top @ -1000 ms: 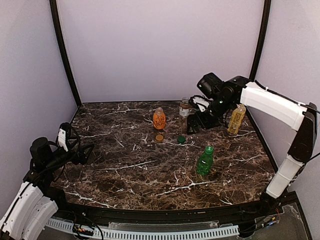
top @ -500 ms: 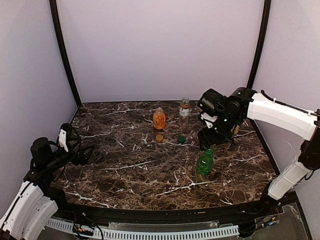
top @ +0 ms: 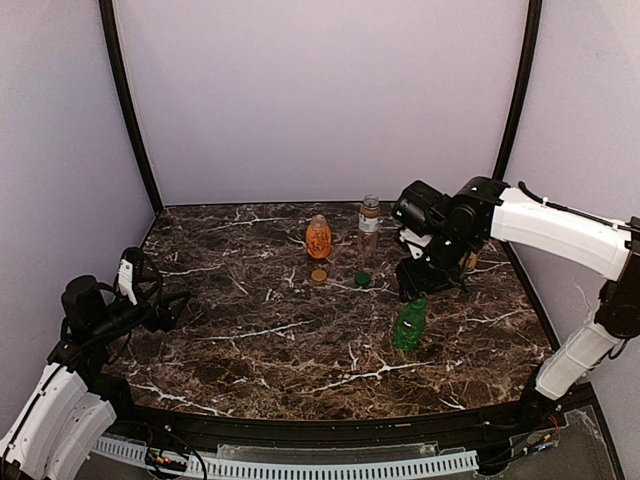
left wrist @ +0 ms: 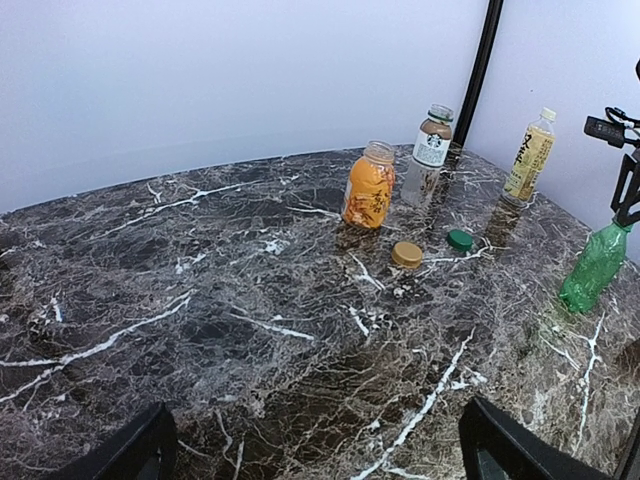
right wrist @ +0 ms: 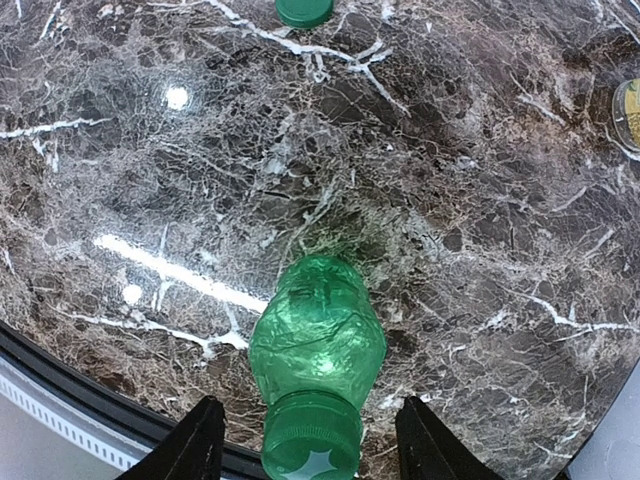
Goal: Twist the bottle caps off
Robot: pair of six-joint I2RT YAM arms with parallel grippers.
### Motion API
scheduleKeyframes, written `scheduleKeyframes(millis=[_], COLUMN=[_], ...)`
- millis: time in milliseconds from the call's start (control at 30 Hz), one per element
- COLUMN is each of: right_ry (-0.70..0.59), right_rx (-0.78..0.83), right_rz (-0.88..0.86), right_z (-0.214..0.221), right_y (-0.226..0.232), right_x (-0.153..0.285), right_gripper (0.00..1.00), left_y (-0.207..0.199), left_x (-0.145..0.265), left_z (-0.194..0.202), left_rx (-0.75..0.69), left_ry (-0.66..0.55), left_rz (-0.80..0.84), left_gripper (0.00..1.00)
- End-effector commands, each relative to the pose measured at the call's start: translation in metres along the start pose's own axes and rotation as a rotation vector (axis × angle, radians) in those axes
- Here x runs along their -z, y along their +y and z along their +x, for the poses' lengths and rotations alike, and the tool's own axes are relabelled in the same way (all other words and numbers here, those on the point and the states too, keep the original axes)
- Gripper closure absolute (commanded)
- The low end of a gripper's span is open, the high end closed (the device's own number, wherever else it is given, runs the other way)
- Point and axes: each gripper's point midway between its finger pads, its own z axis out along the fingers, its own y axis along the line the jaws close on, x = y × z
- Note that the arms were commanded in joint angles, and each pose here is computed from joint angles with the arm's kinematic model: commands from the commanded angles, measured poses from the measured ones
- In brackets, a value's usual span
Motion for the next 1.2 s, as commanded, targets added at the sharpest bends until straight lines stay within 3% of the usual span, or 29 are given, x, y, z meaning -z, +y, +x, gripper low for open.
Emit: scheduleKeyframes(millis=[0, 267, 533, 667, 833, 1033, 1167], right_ry=[0.039, 0.059, 0.051, -0.05, -0.252, -0.292, -0.341], right_rx=[-0.004, 0.001, 0.038, 0.185, 0.298, 0.394, 0.471], right_rz=[0.008, 0.027, -0.031, -0.323, -0.675, -0.842, -0.94], right_z=[0.011, 0.014, 0.01, -0.012, -0.065, -0.12, -0.142], right_y=[0.002, 0.0, 0.012, 0.078, 0.158, 0.23, 0.266], right_x=[-0.005, -0.012, -0.005, 0.021, 0.061, 0.054, 0.067], right_gripper=[0.44, 0.58, 1.0, 1.0, 1.0, 1.0, 1.0], left_y=[-0.001, -0.001, -0.004, -0.001, -0.028, -0.043, -0.054], left_x=[0.0, 0.0, 0.001, 0.005, 0.007, 0.011, 0.014], left_z=[0.003, 0.003, -0.003, -0.011, -0.01, -0.017, -0.039], left_rx=[0.013, 0.014, -0.031, -0.058, -0.096, -0.13, -0.387], left_ry=[-0.007, -0.01, -0.021, -0.042, -0.042, -0.022, 0.028], left_rz=[0.015, 0.015, 0.025, -0.004, 0.153, 0.224, 0.241], left_gripper=[0.01, 0.01, 0.02, 0.02, 0.03, 0.07, 0.05])
